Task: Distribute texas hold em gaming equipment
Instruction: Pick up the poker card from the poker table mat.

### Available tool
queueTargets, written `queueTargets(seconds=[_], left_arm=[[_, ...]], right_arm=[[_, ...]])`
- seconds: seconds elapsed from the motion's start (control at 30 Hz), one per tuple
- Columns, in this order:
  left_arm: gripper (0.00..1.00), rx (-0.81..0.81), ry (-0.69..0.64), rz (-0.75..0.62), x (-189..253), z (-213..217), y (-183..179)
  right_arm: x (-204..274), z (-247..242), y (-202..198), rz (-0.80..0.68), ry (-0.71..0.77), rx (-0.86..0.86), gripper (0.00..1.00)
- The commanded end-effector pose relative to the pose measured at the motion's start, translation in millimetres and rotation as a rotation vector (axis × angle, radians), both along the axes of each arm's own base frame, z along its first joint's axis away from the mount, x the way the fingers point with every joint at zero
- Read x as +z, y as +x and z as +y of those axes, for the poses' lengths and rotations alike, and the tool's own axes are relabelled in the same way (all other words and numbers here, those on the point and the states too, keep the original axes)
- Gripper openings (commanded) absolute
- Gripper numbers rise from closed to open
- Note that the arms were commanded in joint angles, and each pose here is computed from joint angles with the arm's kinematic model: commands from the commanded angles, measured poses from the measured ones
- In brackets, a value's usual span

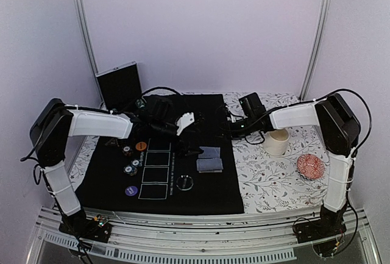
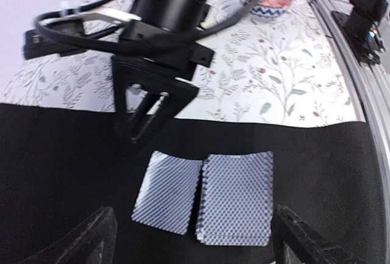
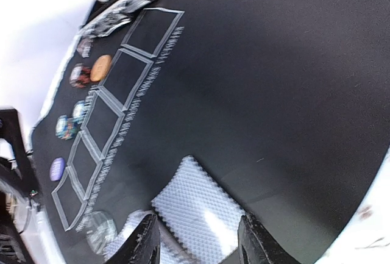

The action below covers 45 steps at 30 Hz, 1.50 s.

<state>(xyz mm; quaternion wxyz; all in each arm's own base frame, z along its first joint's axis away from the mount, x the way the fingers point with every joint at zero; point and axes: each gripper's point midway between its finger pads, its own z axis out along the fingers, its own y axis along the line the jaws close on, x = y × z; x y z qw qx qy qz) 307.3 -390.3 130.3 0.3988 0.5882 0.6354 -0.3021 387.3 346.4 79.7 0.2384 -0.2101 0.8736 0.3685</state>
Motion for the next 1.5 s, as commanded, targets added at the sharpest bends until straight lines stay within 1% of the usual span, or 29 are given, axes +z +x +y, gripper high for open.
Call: queueTargets(seconds=[0.0, 0.1, 0.2, 0.33, 0.4, 0.47, 0.73, 0.87, 1.0, 1.1, 1.13, 1.17, 1.37, 1.47], left_arm=[[0.89, 0.237, 0.036, 0.156, 3, 24, 38], [0.87, 0.333, 0.053, 0.174, -6, 34, 47], [0.82, 0.407, 0.073, 0.242, -24, 38, 54], [0.7, 0.511, 0.108, 0.332, -52, 39, 67], [0.67, 0.526, 0.137, 0.379, -74, 37, 68], [0.63, 0.532, 0.148, 0.404, -87, 35, 69], [0.51, 0.518, 0.136, 0.471, -105, 24, 71], [0.49, 0.507, 0.127, 0.499, -109, 21, 68], [0.48, 0.49, 0.11, 0.508, -107, 18, 65], [0.47, 0.484, 0.101, 0.508, -104, 17, 65], [0.48, 0.483, 0.096, 0.503, -101, 16, 66], [0.47, 0.482, 0.092, 0.498, -98, 16, 66], [0.48, 0.488, 0.031, 0.41, -46, 21, 72], [0.5, 0.516, -0.002, 0.338, -5, 33, 74]], right_arm=[[-45, -20, 11, 0.026, -0.18, -0.015, 0.46], [-57, -16, 9, 0.041, -0.195, 0.045, 0.46], [-63, -15, 7, 0.043, -0.201, 0.078, 0.45], [-63, -9, -1, 0.061, -0.15, 0.135, 0.4], [-65, -6, -7, 0.076, -0.133, 0.164, 0.38], [-69, -5, -10, 0.093, -0.125, 0.179, 0.35], [-71, 4, -18, 0.129, -0.062, 0.221, 0.25], [-70, 7, -19, 0.141, -0.037, 0.224, 0.21], [-67, 8, -20, 0.145, -0.028, 0.228, 0.2], [-64, 9, -21, 0.143, -0.018, 0.233, 0.07], [-62, 10, -20, 0.139, -0.014, 0.234, 0.04], [-60, 10, -20, 0.135, -0.011, 0.234, 0.03], [-17, 11, 4, 0.013, -0.006, 0.183, 0.02], [17, 10, 19, -0.069, 0.001, 0.139, 0.02]])
